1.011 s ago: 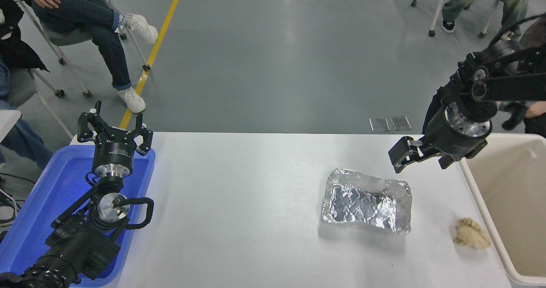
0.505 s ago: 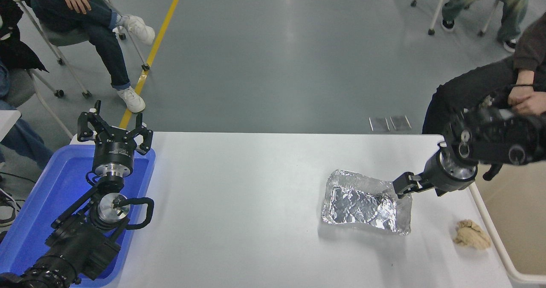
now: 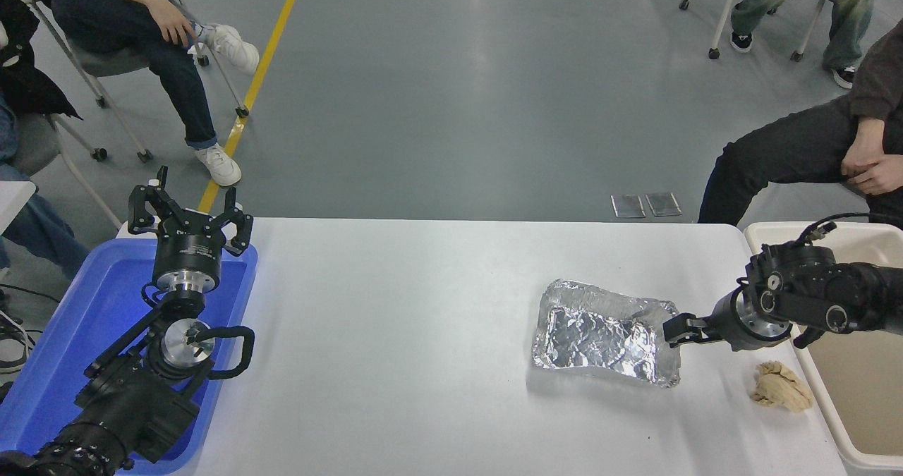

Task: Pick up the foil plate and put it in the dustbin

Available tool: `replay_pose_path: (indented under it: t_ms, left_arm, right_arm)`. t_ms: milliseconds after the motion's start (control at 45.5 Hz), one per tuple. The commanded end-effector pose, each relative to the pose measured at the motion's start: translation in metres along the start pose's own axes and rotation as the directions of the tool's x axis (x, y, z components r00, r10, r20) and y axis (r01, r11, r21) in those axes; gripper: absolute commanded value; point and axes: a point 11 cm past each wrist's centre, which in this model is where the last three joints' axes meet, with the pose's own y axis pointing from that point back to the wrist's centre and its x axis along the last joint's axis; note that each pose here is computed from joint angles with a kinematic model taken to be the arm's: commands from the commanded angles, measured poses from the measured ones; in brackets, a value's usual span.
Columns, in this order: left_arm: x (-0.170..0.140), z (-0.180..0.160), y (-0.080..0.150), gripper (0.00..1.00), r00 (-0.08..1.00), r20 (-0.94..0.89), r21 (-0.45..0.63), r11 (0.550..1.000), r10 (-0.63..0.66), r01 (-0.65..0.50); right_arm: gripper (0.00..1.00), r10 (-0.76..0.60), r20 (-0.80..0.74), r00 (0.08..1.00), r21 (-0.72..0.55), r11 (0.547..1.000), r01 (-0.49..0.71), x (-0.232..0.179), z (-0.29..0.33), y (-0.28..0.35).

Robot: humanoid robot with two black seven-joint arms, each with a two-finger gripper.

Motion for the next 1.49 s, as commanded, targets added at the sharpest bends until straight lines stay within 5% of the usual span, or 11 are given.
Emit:
replay_pose_path:
  t_ms: [0, 154, 352, 462, 549, 967, 1473]
  left_arm:
    - [0.000, 0.000, 0.000, 0.99, 1.000, 0.000, 0.000, 1.000, 0.000, 0.000]
    - [-0.001, 0.000, -0.001, 0.99, 1.000, 0.000, -0.001, 1.000, -0.001, 0.001]
    - [-0.001, 0.000, -0.001, 0.99, 1.000, 0.000, -0.001, 1.000, -0.001, 0.001]
    - [0.000, 0.000, 0.000, 0.99, 1.000, 0.000, 0.000, 1.000, 0.000, 0.000]
    - [0.000, 0.000, 0.000, 0.99, 1.000, 0.000, 0.000, 1.000, 0.000, 0.000]
    - [-0.001, 0.000, -0.001, 0.99, 1.000, 0.000, -0.001, 1.000, -0.001, 0.001]
    - [-0.001, 0.000, -0.001, 0.99, 1.000, 0.000, 0.001, 1.000, -0.001, 0.001]
  right_arm:
    - [0.98, 0.017, 0.038, 0.999, 0.015, 1.000, -0.018, -0.004, -0.002, -0.008]
    - [0.83, 0.013, 0.042, 0.999, 0.023, 1.000, -0.014, -0.008, -0.005, -0.011]
    - [0.37, 0.033, 0.050, 0.998, 0.028, 0.999, -0.034, -0.011, -0.007, -0.015]
    - [0.26, 0.036, 0.047, 0.998, 0.035, 0.999, -0.038, -0.011, -0.010, -0.016]
    - [0.00, 0.036, 0.042, 0.998, 0.048, 0.998, -0.038, -0.011, -0.016, -0.016]
    - [0.00, 0.043, 0.032, 0.999, 0.081, 0.996, -0.045, 0.000, -0.019, 0.006]
    - [0.00, 0.120, -0.109, 0.987, -0.058, 0.990, -0.127, 0.051, 0.024, 0.173]
